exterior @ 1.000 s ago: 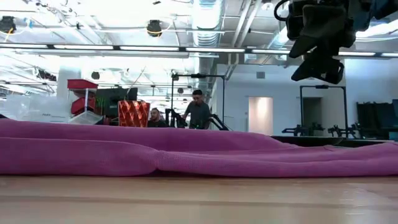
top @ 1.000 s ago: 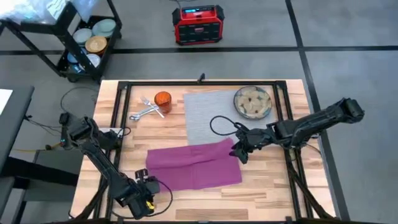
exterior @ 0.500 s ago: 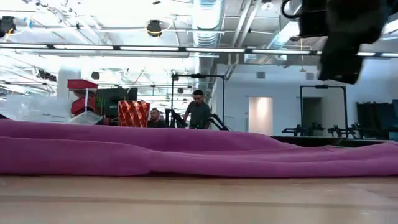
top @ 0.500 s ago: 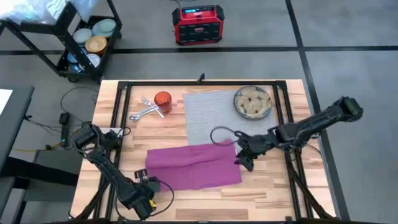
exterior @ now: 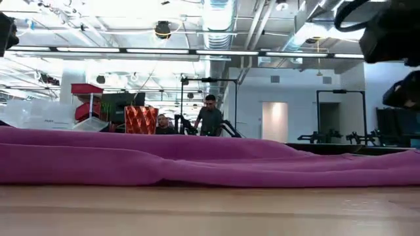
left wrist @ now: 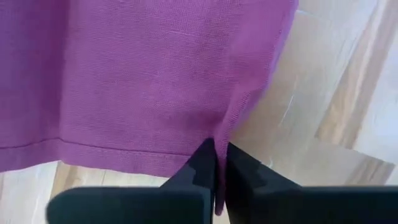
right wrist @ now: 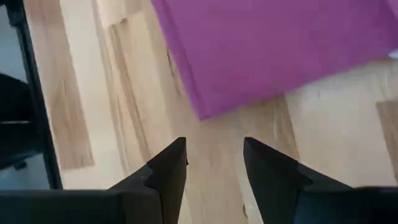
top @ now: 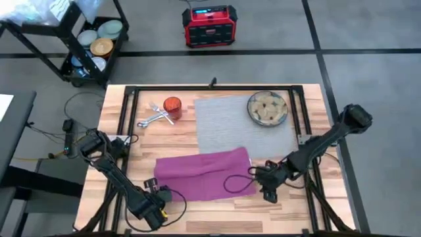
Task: Set table place
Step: Fold the purple napkin
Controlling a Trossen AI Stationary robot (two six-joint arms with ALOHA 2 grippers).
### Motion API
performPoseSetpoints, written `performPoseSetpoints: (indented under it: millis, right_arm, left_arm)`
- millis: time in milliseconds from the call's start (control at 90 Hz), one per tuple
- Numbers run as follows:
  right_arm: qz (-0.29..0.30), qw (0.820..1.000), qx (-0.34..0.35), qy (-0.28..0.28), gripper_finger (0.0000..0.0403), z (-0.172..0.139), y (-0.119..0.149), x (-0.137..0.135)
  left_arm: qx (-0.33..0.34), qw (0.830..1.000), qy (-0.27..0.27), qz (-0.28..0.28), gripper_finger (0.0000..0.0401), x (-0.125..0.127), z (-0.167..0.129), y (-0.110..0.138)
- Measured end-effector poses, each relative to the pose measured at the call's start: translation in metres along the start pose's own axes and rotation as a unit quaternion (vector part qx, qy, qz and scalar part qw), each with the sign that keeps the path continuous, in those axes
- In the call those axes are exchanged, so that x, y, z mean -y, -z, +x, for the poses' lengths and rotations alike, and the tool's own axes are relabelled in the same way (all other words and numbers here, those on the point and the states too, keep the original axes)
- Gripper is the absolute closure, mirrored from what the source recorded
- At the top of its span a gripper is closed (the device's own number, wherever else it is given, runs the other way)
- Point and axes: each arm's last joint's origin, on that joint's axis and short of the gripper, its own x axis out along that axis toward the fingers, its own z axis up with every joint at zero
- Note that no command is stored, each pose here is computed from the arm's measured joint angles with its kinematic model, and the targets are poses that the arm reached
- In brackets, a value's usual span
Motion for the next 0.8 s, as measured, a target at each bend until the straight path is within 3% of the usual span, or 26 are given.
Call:
performPoseSetpoints:
  millis: [578,800]
  right_arm:
    - [-0.027,0.998,0.049,0.007,0.0269,-0.003,-0.016,0.0]
    - [-0.079,0.996,0.053,0.002,0.0269,-0.003,-0.013,-0.004]
  left_arm:
    - [0.0,1.0,0.001,-0.006,0.0401,0.0,-0.001,-0.001]
    - [0.001,1.0,0.001,-0.012,0.0401,0.001,-0.001,-0.001]
